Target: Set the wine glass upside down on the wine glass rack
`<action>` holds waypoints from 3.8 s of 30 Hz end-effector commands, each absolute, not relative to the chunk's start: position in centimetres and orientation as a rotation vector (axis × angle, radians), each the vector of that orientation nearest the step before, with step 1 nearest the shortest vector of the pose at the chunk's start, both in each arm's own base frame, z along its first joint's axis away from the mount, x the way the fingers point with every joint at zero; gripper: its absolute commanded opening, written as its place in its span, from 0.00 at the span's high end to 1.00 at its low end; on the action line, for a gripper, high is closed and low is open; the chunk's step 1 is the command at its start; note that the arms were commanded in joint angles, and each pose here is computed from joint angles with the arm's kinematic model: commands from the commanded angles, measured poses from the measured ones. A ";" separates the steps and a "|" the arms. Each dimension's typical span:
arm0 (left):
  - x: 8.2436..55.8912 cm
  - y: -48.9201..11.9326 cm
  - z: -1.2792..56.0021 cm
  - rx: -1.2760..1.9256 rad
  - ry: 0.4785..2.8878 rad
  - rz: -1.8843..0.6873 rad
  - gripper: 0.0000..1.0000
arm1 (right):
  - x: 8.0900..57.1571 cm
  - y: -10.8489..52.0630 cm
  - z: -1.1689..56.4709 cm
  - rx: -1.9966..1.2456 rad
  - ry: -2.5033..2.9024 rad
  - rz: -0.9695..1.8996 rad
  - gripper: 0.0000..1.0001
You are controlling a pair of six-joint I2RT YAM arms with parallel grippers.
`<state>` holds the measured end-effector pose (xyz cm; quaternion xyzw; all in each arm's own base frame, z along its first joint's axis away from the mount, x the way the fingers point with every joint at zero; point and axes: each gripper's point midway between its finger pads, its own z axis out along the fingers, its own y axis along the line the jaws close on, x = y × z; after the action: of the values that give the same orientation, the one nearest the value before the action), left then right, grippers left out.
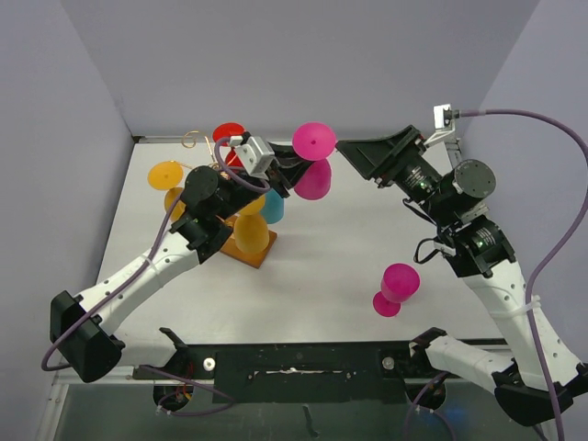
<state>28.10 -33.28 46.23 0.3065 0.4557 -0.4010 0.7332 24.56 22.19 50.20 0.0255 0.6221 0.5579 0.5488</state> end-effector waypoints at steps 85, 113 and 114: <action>21.2 -31.8 46.9 0.290 1.378 -1.800 0.68 | 23.2 24.7 46.1 -0.216 1.460 1.344 1.00; 22.4 -31.3 49.0 0.252 1.378 -1.772 1.00 | 22.7 24.2 47.1 -0.207 1.439 1.338 0.88; 22.5 -31.2 49.1 0.250 1.379 -1.769 1.00 | 22.7 24.1 47.2 -0.207 1.439 1.337 0.85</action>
<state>23.16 -32.26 44.58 0.0829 0.5966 -0.6962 0.3905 23.58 24.67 44.67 -0.0782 0.6341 0.5600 0.5275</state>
